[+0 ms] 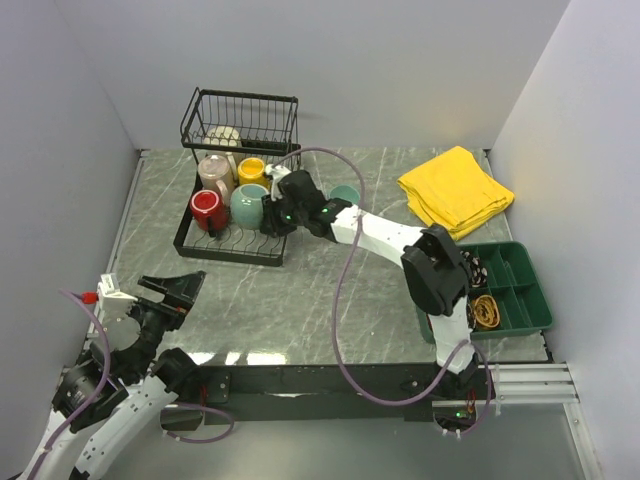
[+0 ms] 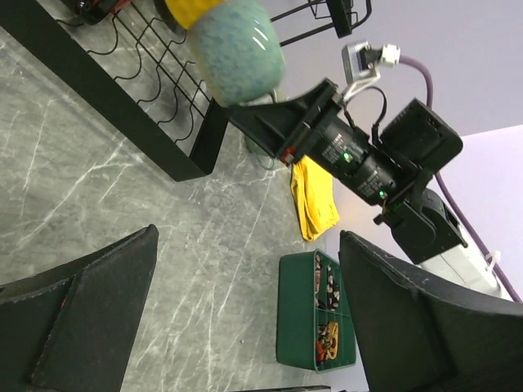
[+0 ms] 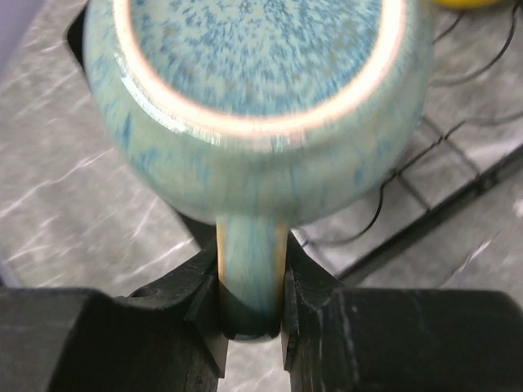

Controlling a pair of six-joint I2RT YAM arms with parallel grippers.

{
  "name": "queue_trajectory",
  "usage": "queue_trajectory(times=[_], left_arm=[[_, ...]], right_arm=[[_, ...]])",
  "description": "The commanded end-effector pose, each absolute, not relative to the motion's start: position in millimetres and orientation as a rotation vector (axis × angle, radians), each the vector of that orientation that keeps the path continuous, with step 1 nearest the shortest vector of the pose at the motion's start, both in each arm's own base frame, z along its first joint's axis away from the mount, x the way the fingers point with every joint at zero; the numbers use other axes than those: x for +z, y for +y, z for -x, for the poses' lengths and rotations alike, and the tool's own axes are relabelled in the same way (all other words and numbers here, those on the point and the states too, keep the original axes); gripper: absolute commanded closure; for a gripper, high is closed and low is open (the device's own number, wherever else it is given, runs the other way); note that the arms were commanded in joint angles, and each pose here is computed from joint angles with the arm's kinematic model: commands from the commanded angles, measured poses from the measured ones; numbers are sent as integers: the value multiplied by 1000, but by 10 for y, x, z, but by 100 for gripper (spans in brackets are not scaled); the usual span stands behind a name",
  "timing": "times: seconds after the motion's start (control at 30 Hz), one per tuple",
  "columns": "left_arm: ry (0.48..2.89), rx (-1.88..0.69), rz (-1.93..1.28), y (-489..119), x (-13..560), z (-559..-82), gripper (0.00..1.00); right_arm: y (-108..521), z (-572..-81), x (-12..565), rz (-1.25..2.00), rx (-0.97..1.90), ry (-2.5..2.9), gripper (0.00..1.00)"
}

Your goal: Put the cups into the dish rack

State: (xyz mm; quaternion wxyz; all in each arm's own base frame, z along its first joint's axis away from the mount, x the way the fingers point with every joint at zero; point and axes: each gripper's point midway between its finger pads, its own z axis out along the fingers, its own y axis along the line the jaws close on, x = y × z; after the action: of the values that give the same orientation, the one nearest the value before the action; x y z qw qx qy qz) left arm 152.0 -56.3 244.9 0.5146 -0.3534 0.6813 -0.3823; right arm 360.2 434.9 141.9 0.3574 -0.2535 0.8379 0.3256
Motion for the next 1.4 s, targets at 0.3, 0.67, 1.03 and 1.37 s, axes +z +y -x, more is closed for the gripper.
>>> queue_trajectory(times=[0.3,0.67,1.03,1.37], left_arm=[[1550,-973,877,-446,2520,-1441,2],[1551,-960,888,-411,2505,-1427,2],[1559,-972,882,-443,2496,-1428,2],[1563,-983,883,-468,2473,-1432,2]], right_arm=[[4696,-4242,1935,730,596,1820,100],[4712,-4395,1977,807,481,1716,100],[4634,-4300,1416,1022,429,1722,97],[4380,-4476,1104,1051,351,1807,68]])
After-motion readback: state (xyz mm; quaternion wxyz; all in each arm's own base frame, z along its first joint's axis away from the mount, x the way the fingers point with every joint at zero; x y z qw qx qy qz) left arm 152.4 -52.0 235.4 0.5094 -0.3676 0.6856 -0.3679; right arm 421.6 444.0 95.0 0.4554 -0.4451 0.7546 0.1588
